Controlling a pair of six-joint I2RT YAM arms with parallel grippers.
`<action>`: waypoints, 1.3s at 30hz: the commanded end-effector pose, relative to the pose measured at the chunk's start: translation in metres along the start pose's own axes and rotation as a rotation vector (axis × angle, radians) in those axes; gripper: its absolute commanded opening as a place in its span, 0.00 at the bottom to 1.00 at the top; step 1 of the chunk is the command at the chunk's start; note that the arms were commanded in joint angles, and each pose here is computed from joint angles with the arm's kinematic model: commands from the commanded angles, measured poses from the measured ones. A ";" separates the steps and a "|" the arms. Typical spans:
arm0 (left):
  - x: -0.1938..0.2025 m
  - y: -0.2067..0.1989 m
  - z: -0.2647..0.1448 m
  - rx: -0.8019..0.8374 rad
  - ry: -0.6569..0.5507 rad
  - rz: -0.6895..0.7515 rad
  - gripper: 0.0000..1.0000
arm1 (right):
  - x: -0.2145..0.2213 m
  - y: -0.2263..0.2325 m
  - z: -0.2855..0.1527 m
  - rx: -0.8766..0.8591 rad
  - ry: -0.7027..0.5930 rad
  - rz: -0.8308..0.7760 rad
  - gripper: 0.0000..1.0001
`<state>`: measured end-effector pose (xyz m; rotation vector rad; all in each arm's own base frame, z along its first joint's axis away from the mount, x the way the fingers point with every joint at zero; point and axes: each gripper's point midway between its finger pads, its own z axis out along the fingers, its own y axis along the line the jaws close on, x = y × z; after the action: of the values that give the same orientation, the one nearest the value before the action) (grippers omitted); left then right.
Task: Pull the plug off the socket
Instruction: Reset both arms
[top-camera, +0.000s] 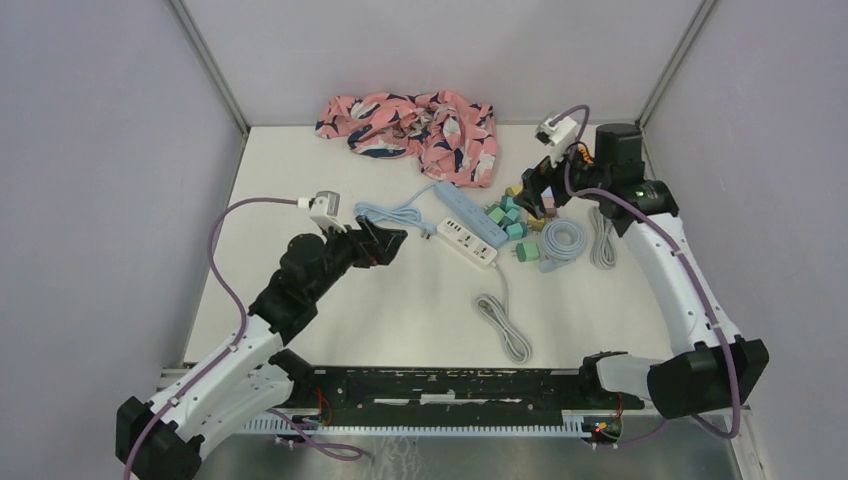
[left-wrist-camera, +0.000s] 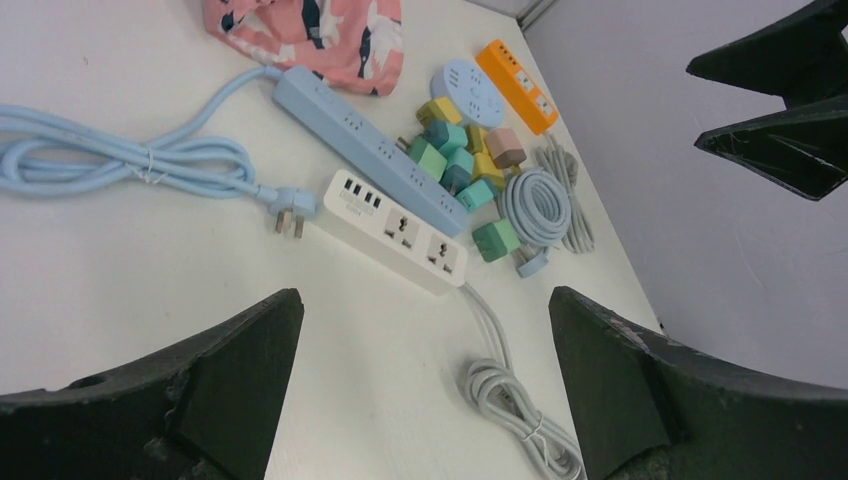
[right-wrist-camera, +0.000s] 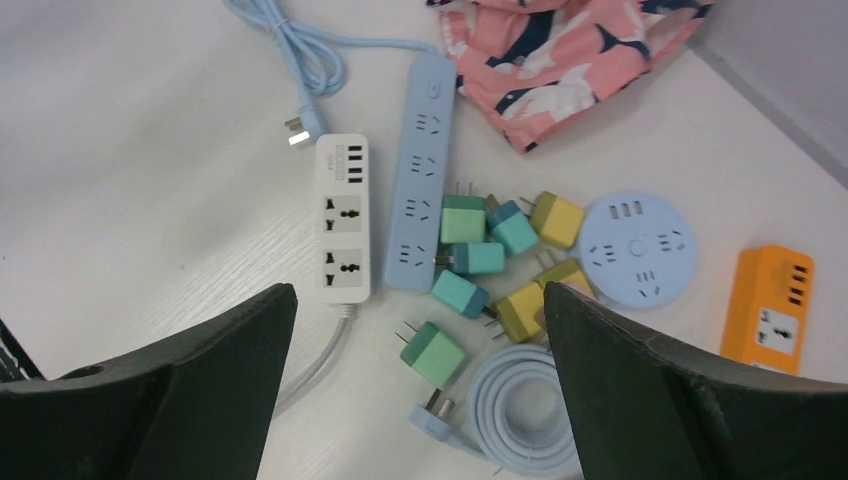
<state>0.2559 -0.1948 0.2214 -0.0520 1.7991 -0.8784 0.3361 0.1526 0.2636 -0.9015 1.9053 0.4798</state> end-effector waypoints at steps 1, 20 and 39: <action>-0.033 -0.017 0.002 -0.012 -0.012 0.065 0.99 | -0.038 -0.017 -0.053 0.101 -0.105 0.037 0.99; -0.125 -0.071 -0.015 -0.004 -0.050 0.288 0.99 | -0.113 0.015 -0.123 0.094 -0.277 0.250 0.99; -0.148 -0.092 -0.038 0.048 -0.099 0.313 0.99 | -0.124 0.008 -0.153 0.228 -0.299 0.255 0.99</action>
<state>0.2589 -0.1819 0.3716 0.1782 1.7158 -0.6804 0.2822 0.1126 0.4199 -0.4279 1.8299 0.5534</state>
